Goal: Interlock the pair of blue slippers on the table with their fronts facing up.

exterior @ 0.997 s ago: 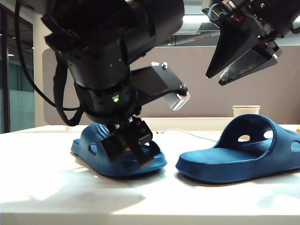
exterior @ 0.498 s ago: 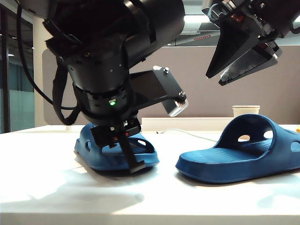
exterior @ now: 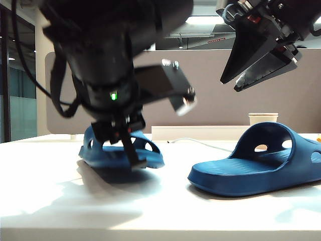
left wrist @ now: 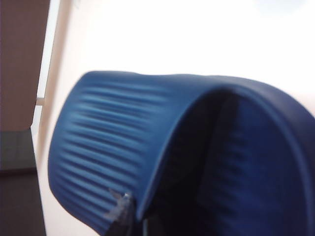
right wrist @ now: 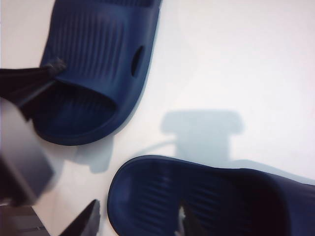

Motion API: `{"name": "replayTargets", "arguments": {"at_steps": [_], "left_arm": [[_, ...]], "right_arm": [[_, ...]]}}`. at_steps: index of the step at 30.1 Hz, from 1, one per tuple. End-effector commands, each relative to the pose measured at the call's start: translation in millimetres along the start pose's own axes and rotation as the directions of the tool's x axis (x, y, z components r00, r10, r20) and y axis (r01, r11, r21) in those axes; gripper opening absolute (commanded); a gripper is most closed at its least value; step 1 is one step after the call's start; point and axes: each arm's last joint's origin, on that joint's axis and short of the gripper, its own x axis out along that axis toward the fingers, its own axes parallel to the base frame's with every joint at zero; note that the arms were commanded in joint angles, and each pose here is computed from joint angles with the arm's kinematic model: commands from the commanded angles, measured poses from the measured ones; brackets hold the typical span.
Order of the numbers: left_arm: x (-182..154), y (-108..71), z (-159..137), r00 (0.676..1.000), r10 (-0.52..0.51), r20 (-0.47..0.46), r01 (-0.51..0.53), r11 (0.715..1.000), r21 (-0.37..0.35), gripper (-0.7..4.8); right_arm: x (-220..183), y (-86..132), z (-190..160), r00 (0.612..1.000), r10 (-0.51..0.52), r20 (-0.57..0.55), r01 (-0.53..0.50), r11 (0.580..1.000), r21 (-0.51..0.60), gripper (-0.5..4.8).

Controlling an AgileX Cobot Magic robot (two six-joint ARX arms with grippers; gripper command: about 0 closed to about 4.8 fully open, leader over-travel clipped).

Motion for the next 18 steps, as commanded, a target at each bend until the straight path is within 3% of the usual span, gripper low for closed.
{"name": "replayTargets", "arguments": {"at_steps": [1, 18], "left_arm": [[-7.9, 11.2, 1.0, 0.999, -0.018, 0.037, 0.018, 1.000, -0.013, -0.06], [-47.6, 54.2, -13.5, 0.982, -0.126, 0.140, 0.119, 0.991, 0.058, -0.06]], "right_arm": [[-1.8, 1.1, 2.4, 1.000, 0.004, 0.018, -0.004, 1.000, -0.014, 2.01], [-1.6, 1.0, 2.2, 1.000, 0.005, 0.016, -0.005, 1.000, -0.013, 2.01]]}}
